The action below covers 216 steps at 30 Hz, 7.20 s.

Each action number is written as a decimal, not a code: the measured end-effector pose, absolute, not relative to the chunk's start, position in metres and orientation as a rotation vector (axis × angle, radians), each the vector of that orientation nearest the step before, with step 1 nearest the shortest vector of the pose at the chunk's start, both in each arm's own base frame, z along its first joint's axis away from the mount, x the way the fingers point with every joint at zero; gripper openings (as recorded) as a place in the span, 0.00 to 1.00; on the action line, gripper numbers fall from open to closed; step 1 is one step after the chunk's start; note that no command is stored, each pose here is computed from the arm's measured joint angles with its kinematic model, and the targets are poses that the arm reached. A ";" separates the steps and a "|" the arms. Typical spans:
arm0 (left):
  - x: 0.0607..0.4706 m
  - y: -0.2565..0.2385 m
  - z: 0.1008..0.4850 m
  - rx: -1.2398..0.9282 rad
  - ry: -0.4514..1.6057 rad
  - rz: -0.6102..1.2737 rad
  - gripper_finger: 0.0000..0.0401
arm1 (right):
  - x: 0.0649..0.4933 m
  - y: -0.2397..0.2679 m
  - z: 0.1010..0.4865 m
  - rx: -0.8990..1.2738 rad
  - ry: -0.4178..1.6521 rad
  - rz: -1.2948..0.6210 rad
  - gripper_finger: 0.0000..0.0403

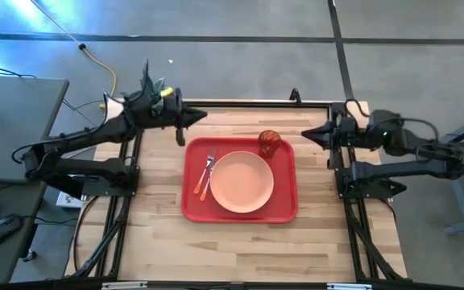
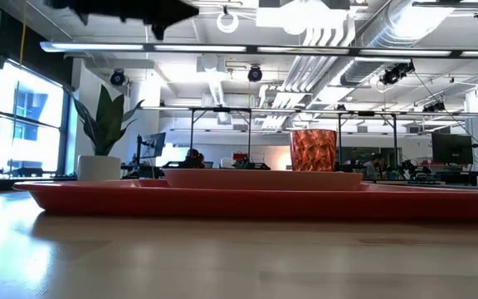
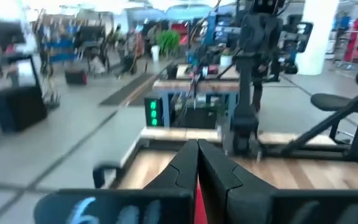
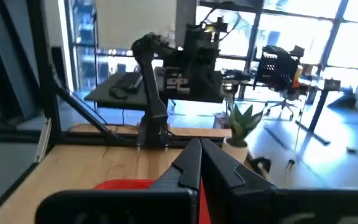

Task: Pick and place plate/cup/fork/spoon on tray
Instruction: Return to home position

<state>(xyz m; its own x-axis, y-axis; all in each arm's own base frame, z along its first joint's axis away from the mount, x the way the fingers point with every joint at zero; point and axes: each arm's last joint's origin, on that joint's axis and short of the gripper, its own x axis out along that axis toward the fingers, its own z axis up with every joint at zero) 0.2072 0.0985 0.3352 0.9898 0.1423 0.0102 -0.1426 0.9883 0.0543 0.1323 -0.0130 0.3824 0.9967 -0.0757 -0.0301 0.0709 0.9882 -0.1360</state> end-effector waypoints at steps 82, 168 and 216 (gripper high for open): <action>0.095 0.011 0.178 -0.081 0.018 0.194 0.00 | 0.090 0.004 0.201 -0.046 -0.184 0.150 0.00; 0.098 0.009 0.167 -0.093 -0.011 0.134 0.00 | 0.097 0.004 0.174 0.193 -0.072 0.171 0.00; 0.098 0.009 0.168 -0.093 -0.012 0.134 0.00 | 0.097 0.004 0.174 0.193 -0.072 0.171 0.00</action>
<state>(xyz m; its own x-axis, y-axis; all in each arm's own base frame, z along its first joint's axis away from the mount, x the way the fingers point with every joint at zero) 0.0979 0.0093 0.1675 0.9910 0.1338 0.0055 -0.1328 0.9867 -0.0934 0.0968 0.0044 0.1742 0.9829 0.1622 0.0876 -0.1760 0.9669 0.1848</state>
